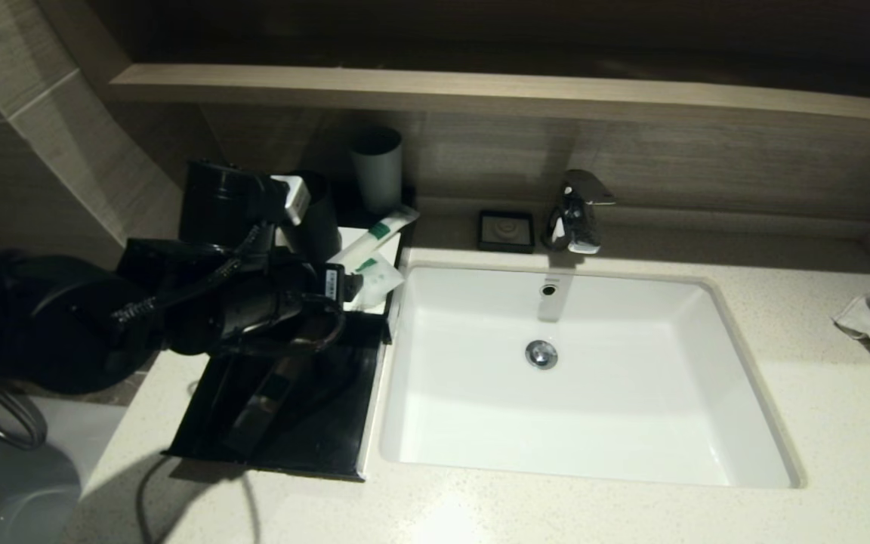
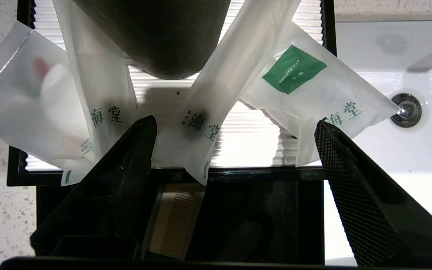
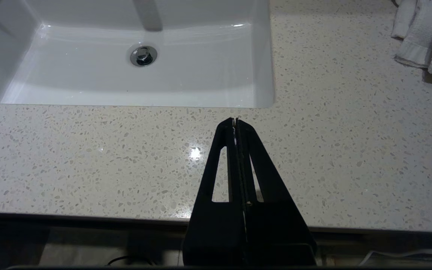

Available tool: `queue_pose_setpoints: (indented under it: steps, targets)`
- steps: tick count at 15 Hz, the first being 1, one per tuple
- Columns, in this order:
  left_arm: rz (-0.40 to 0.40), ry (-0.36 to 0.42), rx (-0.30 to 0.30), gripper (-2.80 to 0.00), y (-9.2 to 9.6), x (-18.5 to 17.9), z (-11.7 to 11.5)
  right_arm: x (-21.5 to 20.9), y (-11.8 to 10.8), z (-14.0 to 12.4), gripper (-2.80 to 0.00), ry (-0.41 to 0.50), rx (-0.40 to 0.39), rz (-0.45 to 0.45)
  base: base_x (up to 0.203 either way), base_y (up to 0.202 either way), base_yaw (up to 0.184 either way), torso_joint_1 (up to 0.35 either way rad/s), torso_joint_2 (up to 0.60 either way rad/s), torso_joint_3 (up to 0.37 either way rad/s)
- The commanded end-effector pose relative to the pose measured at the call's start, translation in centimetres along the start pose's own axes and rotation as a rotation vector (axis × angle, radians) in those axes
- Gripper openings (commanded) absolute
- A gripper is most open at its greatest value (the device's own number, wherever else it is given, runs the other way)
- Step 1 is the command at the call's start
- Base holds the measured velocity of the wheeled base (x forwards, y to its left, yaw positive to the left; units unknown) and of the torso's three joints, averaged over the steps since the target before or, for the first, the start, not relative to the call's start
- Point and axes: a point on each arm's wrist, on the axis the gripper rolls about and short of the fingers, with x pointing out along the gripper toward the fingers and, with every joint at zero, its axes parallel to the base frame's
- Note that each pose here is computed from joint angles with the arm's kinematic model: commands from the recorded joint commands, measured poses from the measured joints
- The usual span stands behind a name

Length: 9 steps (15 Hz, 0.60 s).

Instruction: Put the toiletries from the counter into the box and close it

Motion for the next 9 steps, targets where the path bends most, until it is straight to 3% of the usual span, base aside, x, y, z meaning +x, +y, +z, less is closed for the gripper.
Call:
queue_pose_setpoints:
  steps: [1,9]
  targets:
    - [0.002,0.002,0.001,0.0,-0.1,0.37,-0.18,0.0,0.0,0.0,-2.8,0.0,0.0,0.0,0.0,0.0,0.0,0.0,0.0,0.0]
    - [0.006,0.011,0.003,0.0,-0.1,0.69,-0.44,0.0,0.0,0.0,-2.8,0.0,0.0,0.001,0.0,0.0,0.0,0.0,0.0,0.0]
